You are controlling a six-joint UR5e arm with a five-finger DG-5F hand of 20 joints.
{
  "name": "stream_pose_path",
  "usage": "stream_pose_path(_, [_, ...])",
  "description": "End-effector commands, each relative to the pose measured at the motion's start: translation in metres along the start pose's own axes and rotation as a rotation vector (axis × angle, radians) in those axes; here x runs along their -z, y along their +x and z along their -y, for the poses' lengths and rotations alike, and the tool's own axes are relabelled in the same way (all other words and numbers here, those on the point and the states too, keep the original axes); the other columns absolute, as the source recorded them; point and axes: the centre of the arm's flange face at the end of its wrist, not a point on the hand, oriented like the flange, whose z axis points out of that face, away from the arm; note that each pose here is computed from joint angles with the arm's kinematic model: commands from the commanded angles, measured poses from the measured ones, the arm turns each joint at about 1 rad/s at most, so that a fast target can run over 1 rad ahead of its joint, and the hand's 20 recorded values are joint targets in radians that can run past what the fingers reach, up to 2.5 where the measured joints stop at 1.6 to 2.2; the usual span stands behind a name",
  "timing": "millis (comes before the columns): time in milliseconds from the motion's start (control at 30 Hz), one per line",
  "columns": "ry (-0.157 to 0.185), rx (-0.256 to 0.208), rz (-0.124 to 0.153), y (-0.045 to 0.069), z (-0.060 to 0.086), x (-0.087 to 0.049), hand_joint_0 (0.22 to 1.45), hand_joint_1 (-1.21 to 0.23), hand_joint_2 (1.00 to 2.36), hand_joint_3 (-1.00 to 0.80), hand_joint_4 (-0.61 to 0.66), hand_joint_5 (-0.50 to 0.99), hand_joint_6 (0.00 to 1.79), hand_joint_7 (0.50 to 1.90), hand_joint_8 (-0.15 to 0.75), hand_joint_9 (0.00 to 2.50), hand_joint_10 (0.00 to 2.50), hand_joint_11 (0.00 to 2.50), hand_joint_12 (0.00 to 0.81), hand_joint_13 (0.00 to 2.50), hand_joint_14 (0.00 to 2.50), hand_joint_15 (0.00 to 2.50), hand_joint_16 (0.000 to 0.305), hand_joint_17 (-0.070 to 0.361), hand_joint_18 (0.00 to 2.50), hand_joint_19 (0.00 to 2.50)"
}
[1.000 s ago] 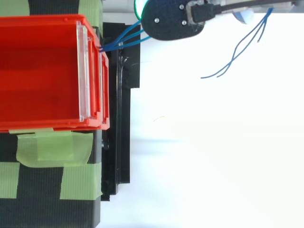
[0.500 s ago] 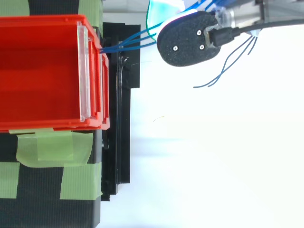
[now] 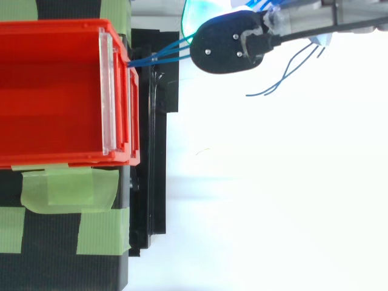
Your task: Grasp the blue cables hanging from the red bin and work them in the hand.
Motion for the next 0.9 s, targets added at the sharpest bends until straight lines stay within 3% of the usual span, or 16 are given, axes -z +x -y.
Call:
stream_pose_path(0, [-0.001, -0.001, 0.0, 0.0001, -0.0001, -0.0001, 0.94, -0.61, 1.02, -0.56, 0.26, 0.29, 0.07, 1.28, 0.511, 0.78, 2.5, 2.5, 0.522, 0.83, 2.5, 1.89, 0.06, 0.134, 1.2, 1.37])
stream_pose_path(133, [-0.001, -0.001, 0.0, 0.0001, -0.0001, -0.0001, 0.99, -0.6, 1.02, -0.25, 0.26, 0.3, 0.06, 1.28, 0.511, 0.78, 2.5, 2.5, 0.522, 0.83, 2.5, 1.89, 0.06, 0.134, 1.2, 1.37])
stream_pose_path(200, [-0.001, -0.001, 0.0, 0.0001, -0.0001, -0.0001, 0.99, -0.59, 1.02, -0.21, 0.26, 0.3, 0.05, 1.28, 0.511, 0.78, 2.5, 2.5, 0.522, 0.83, 2.5, 1.89, 0.06, 0.134, 1.2, 1.37])
stream_pose_path(333, [0.0, -0.001, 0.0, 0.0, 0.0, 0.0, 0.98, -0.58, 1.02, -0.29, 0.25, 0.31, 0.0, 1.28, 0.511, 0.78, 2.5, 2.5, 0.522, 0.83, 2.5, 1.89, 0.06, 0.134, 1.2, 1.37])
stream_pose_path(433, [0.001, -0.003, 0.001, -0.0008, 0.0004, -0.0003, 0.96, -0.57, 1.02, -0.46, 0.26, 0.31, 0.0, 1.27, 0.511, 0.78, 2.5, 2.5, 0.522, 0.83, 2.5, 1.89, 0.06, 0.134, 1.2, 1.37])
stream_pose_path(533, [-0.001, -0.004, 0.0, 0.0001, -0.0001, -0.0001, 1.0, -0.58, 1.02, -0.17, 0.25, 0.31, 0.0, 1.28, 0.511, 0.78, 2.5, 2.5, 0.522, 0.83, 2.5, 1.89, 0.06, 0.134, 1.2, 1.37])
stream_pose_path(667, [-0.001, -0.004, 0.0, 0.0001, -0.0001, -0.0001, 1.02, -0.6, 1.02, 0.03, 0.26, 0.32, 0.0, 1.27, 0.511, 0.78, 2.5, 2.5, 0.522, 0.83, 2.5, 1.89, 0.06, 0.134, 1.2, 1.37])
stream_pose_path(733, [-0.001, -0.004, 0.0, 0.0001, -0.0001, -0.0001, 1.01, -0.59, 1.02, -0.04, 0.26, 0.32, 0.0, 1.27, 0.511, 0.78, 2.5, 2.5, 0.522, 0.83, 2.5, 1.89, 0.06, 0.134, 1.2, 1.37])
stream_pose_path(867, [-0.001, -0.012, 0.0, 0.0001, -0.0001, -0.0001, 0.96, -0.58, 1.02, -0.42, 0.25, 0.31, 0.0, 1.27, 0.511, 0.78, 2.5, 2.5, 0.522, 0.83, 2.5, 1.89, 0.06, 0.134, 1.2, 1.37])
